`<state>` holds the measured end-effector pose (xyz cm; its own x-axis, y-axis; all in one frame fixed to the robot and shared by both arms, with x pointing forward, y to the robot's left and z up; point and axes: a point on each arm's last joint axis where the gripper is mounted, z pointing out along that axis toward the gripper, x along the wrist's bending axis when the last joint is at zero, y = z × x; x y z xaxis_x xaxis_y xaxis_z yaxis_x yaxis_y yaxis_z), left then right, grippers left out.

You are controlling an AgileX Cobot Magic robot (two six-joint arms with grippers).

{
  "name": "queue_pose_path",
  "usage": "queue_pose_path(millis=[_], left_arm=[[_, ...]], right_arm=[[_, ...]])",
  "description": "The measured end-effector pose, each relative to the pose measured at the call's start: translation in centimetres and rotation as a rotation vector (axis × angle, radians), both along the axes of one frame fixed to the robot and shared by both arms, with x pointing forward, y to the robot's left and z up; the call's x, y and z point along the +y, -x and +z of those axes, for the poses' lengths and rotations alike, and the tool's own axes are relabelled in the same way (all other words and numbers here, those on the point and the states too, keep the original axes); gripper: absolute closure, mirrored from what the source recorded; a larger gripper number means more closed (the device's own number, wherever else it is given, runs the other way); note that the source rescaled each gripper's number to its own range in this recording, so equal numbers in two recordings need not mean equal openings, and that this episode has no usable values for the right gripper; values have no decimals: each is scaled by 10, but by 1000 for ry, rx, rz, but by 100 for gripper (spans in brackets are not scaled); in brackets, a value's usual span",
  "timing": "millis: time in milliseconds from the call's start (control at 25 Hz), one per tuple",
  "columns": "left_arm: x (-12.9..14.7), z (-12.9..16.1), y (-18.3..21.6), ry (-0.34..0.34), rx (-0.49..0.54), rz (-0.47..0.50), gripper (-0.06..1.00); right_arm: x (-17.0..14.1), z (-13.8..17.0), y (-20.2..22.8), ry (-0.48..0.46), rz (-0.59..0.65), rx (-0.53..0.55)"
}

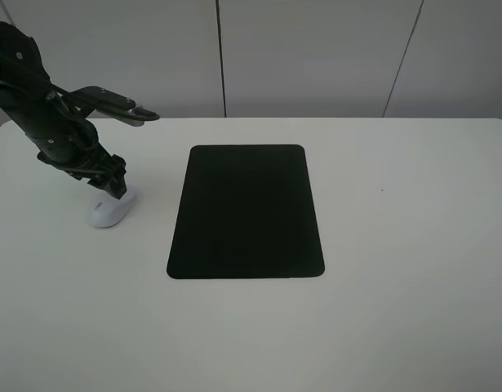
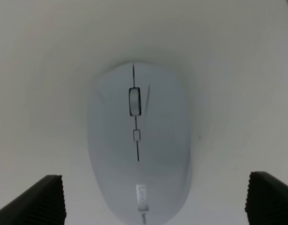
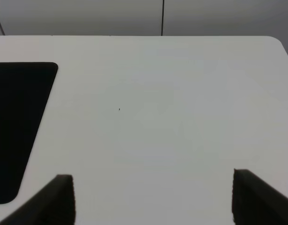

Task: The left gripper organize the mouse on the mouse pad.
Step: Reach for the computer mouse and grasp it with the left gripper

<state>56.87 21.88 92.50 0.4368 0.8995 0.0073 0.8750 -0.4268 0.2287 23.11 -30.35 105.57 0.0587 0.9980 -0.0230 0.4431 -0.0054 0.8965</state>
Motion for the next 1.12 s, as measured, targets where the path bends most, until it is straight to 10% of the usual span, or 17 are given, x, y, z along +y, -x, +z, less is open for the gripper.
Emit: queue_pose_path(millis=[1120], left_arm=[[3, -41, -9, 3, 2, 107, -6]], right_arm=[[0, 0, 0, 0, 0, 0]])
